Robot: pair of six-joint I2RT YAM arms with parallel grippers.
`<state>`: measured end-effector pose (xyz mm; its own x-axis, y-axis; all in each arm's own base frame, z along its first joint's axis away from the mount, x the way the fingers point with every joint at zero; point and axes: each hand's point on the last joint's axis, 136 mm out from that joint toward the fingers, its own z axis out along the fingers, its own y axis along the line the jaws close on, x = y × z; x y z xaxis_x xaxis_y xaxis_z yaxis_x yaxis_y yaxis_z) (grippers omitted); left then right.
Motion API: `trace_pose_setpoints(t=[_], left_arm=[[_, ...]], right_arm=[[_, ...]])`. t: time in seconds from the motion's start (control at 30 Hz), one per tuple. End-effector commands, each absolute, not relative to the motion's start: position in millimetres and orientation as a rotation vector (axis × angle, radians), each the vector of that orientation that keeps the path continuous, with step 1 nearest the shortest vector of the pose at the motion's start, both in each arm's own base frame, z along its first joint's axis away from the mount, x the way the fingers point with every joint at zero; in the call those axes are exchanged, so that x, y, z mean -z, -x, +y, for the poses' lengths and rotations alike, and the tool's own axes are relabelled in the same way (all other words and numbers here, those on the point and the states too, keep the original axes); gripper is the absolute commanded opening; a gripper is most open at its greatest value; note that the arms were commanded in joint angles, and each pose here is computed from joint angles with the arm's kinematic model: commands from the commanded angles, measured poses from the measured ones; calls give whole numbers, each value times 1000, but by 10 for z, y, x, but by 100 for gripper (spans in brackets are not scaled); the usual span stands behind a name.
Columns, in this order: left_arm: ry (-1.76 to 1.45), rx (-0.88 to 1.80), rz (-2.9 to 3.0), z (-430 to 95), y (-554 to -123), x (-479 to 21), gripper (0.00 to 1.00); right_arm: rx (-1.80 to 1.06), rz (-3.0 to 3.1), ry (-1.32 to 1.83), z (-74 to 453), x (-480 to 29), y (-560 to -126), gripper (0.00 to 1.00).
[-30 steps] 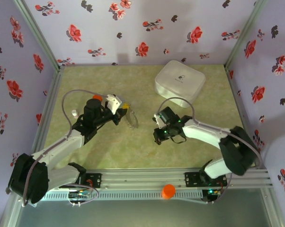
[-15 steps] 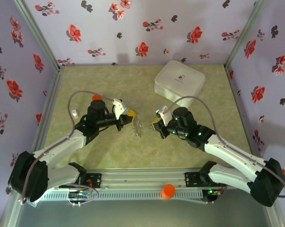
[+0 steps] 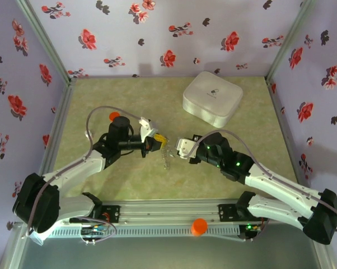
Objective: Put the keys on the keyring
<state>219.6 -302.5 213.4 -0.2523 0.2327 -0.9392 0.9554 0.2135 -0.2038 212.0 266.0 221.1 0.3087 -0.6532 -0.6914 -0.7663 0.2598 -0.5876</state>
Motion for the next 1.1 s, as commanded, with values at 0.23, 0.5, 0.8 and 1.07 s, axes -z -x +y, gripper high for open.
trace_pose_setpoints(t=[0.23, 0.5, 0.8, 1.07], left_arm=[[-1174, 1188, 1686, -3146, -2131, -2149, 0], [-1196, 1175, 1689, -3177, -2104, -2101, 0], [-1200, 1153, 1694, -3178, -2115, -2083, 0], [-1194, 1161, 1692, -3194, -2116, -2100, 0]], right_arm=[[-153, 1307, 1480, 2829, -2419, -2105, 0], [-146, 1328, 1501, 2893, -2339, -2125, 0], [-153, 1343, 1499, 2943, -2312, -2131, 0], [-143, 1346, 1517, 2956, -2270, -2117, 0]])
